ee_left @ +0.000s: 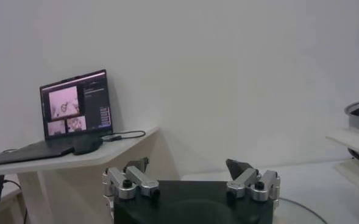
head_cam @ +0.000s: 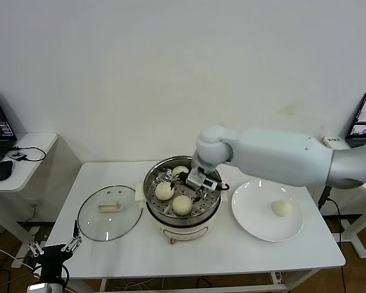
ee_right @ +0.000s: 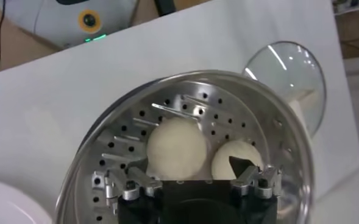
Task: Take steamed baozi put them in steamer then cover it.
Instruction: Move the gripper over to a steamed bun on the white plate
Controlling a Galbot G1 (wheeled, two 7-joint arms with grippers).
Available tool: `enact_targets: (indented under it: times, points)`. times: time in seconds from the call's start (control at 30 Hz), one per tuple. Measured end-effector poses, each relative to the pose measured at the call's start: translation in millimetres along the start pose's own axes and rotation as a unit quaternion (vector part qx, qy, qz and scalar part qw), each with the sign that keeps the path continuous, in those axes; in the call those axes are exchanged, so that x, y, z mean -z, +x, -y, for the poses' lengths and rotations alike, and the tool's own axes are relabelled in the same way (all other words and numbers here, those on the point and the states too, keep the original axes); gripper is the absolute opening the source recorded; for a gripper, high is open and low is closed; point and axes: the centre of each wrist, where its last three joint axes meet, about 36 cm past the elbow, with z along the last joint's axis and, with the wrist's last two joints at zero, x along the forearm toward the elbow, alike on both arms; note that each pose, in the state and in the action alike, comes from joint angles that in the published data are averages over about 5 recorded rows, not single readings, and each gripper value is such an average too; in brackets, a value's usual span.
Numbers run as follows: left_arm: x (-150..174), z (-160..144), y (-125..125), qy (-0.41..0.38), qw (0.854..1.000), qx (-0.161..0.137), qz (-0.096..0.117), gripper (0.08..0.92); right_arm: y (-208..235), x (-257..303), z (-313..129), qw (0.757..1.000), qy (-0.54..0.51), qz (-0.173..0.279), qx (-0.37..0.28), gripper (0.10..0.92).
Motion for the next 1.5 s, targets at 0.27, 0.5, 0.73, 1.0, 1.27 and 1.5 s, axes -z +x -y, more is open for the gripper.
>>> enact_targets:
  times: [0.27,0.5,0.73,1.0,1.27,1.5]
  points:
    - [1,-1,-3,-0.002,1.0,0.0,0.003,0.823,61,-33,-40,0.987,-0.143,-0.059,-0.035,0.823]
    - [0,-3,-5,-0.008,1.0,-0.004,0.004,0.823,90,-73,-122,0.955,-0.274,-0.109,-0.043,0.823]
    - [-1,-1,-2,-0.013,1.0,-0.009,0.001,0.823,82,-103,-207,0.918,-0.37,-0.138,-0.035,0.823]
    - [-1,-1,2,-0.019,1.0,-0.011,-0.002,0.823,53,-124,-280,0.884,-0.441,-0.157,-0.014,0.823]
    - [1,-4,2,-0.023,1.0,-0.008,-0.002,0.823,20,-138,-326,0.861,-0.478,-0.171,0.007,0.823]
    - [1,-6,2,-0.025,1.0,-0.006,-0.003,0.823,-11,-148,-345,0.852,-0.493,-0.174,0.02,0.823]
